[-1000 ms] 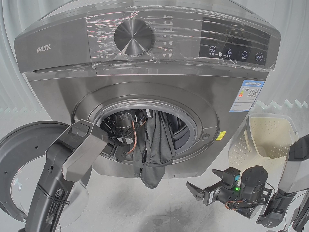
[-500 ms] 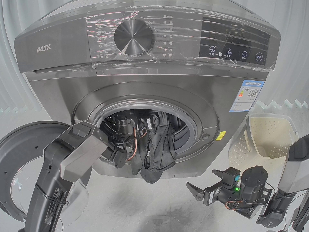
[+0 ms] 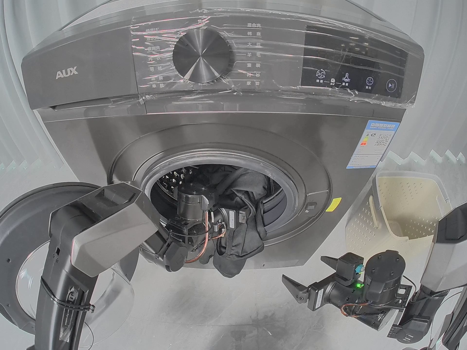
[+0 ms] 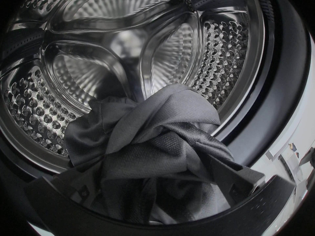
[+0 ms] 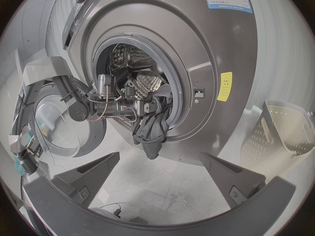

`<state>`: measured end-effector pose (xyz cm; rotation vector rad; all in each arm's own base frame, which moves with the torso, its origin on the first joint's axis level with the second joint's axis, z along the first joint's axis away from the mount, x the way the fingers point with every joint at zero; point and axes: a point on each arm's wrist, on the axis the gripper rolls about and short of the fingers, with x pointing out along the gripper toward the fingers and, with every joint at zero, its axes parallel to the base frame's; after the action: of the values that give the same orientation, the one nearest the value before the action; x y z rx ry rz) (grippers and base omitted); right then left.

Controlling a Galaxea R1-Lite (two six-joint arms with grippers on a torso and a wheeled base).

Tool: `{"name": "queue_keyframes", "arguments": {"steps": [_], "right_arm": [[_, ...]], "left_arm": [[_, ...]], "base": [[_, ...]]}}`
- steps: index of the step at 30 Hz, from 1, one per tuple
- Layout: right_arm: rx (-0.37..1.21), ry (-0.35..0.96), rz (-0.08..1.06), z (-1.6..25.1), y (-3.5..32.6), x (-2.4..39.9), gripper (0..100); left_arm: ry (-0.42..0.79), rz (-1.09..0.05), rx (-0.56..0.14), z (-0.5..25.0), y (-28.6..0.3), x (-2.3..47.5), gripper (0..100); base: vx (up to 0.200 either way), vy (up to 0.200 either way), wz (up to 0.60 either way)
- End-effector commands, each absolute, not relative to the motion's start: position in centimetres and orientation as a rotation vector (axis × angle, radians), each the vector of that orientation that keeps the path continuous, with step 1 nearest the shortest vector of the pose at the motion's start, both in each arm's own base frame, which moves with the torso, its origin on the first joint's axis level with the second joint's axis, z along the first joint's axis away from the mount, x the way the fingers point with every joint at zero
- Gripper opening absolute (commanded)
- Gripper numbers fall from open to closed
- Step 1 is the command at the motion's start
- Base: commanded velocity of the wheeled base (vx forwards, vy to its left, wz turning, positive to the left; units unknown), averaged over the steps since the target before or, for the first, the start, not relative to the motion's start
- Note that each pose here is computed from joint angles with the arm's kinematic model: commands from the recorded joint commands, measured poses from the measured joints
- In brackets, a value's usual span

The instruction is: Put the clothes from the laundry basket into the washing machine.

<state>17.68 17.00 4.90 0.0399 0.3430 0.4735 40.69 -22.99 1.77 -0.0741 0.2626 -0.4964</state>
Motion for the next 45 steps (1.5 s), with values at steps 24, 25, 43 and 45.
{"name": "queue_keyframes", "arguments": {"steps": [24,25,43,45], "right_arm": [[0.038,0.343,0.488,4.8,17.3,17.5,100],[0.038,0.343,0.488,4.8,17.3,17.5,100],[0.035,0.347,0.487,4.8,17.3,17.5,100],[0.036,0.346,0.487,4.8,17.3,17.5,100]], "left_arm": [[0.004,-0.331,-0.155,6.0,-22.8,45.8,0],[-0.003,-0.317,-0.157,6.1,-22.6,45.9,0],[0.171,-0.435,-0.098,4.1,-23.5,40.9,100],[0.218,-0.468,-0.078,3.3,-23.4,39.9,100]], "base": [[0.0,0.0,0.0],[0.0,0.0,0.0],[0.0,0.0,0.0],[0.0,0.0,0.0]]}}
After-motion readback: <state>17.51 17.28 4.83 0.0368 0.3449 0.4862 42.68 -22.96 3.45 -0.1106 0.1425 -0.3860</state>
